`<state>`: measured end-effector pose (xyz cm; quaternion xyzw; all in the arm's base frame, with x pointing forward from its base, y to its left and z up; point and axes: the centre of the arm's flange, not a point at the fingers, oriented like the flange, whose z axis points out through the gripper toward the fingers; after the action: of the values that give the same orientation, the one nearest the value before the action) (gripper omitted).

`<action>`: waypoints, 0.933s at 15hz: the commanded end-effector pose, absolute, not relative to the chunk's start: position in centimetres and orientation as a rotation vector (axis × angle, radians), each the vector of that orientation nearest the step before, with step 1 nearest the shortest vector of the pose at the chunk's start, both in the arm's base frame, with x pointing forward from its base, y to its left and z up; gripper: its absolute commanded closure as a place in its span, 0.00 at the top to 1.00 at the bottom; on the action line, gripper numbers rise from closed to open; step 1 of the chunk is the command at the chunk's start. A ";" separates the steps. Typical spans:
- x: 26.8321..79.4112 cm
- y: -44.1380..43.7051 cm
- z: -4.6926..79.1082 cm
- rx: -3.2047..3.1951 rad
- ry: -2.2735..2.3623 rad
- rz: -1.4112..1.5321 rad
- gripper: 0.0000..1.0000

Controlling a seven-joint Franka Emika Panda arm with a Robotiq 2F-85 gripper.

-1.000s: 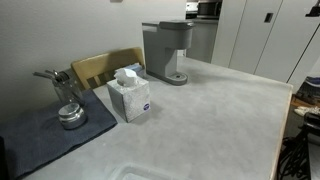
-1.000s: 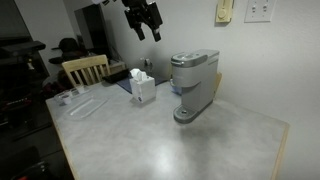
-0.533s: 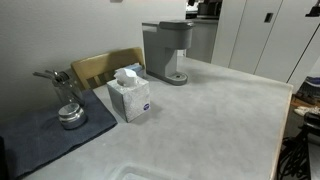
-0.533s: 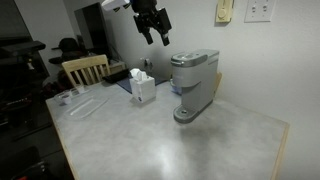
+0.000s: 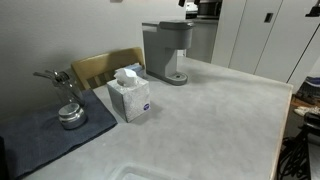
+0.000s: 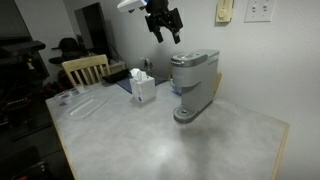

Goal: Press the button on the top of the coffee maker

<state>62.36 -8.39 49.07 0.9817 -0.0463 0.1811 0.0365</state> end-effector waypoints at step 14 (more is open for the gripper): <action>67.3 -10.5 49.7 3.028 -0.186 0.334 1.00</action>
<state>67.28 -10.46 49.67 0.9911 -0.0608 0.1094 0.0448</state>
